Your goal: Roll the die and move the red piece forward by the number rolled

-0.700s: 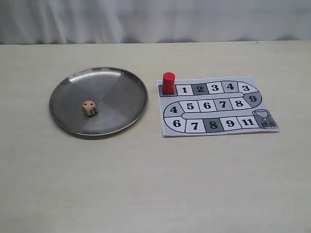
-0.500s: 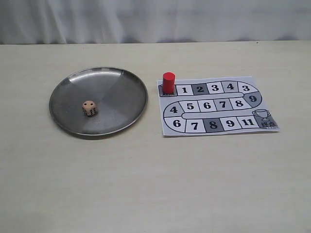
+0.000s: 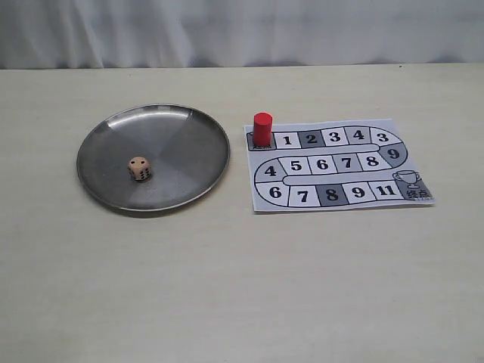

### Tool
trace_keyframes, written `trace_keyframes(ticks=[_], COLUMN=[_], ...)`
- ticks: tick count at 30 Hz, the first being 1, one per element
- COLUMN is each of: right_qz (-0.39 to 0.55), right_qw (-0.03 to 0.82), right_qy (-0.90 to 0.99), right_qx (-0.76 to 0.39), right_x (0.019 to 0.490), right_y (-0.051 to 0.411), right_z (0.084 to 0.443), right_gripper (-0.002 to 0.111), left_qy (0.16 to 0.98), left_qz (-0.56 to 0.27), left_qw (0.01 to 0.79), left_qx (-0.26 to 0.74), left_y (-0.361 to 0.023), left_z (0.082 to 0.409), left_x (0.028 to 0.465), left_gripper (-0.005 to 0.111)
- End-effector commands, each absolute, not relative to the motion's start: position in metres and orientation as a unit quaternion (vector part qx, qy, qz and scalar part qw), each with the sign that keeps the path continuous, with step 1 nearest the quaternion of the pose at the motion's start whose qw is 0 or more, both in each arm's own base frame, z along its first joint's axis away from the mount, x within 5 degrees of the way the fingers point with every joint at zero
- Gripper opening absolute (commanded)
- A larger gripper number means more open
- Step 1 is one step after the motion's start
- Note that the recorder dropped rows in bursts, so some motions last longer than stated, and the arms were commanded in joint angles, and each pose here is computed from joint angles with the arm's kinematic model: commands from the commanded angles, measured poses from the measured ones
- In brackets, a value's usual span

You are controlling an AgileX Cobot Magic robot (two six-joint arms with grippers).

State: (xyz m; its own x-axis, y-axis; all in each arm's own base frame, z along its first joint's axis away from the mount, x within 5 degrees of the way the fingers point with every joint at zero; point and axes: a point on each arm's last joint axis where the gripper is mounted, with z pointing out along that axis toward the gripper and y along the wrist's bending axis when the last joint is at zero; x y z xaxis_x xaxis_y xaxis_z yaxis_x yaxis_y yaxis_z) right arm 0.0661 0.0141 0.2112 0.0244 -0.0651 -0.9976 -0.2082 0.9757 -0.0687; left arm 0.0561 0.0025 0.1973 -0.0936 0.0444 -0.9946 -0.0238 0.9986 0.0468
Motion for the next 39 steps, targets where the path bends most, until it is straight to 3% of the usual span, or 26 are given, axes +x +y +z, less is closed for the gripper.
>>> trace_keyframes(ticks=[1, 11, 17, 27, 34, 39], right_qz=[0.051, 0.056, 0.14, 0.163, 0.134, 0.123], right_qw=[0.709, 0.711, 0.755, 0.853, 0.777, 0.704], right_qy=[0.696, 0.695, 0.64, 0.496, 0.615, 0.7], right_qx=[-0.097, -0.092, -0.015, -0.002, -0.014, -0.019], right_x=[0.066, 0.066, 0.064, 0.054, 0.066, 0.093], right_y=[0.014, 0.014, 0.013, 0.01, 0.012, 0.019], right_z=[0.21, 0.21, 0.225, 0.255, 0.279, 0.266], right_gripper=[0.005, 0.005, 0.005, 0.005, 0.005, 0.005], left_qy=[0.736, 0.736, 0.736, 0.736, 0.736, 0.736], left_qz=[0.024, 0.024, 0.024, 0.024, 0.024, 0.024], left_qw=[0.676, 0.676, 0.676, 0.676, 0.676, 0.676], left_qx=[0.008, 0.008, 0.008, 0.008, 0.008, 0.008], left_y=[0.002, 0.002, 0.002, 0.002, 0.002, 0.002], left_z=[0.198, 0.198, 0.198, 0.198, 0.198, 0.198], left_x=[0.056, 0.056, 0.056, 0.056, 0.056, 0.056], left_gripper=[0.0, 0.0, 0.0, 0.0, 0.0, 0.0])
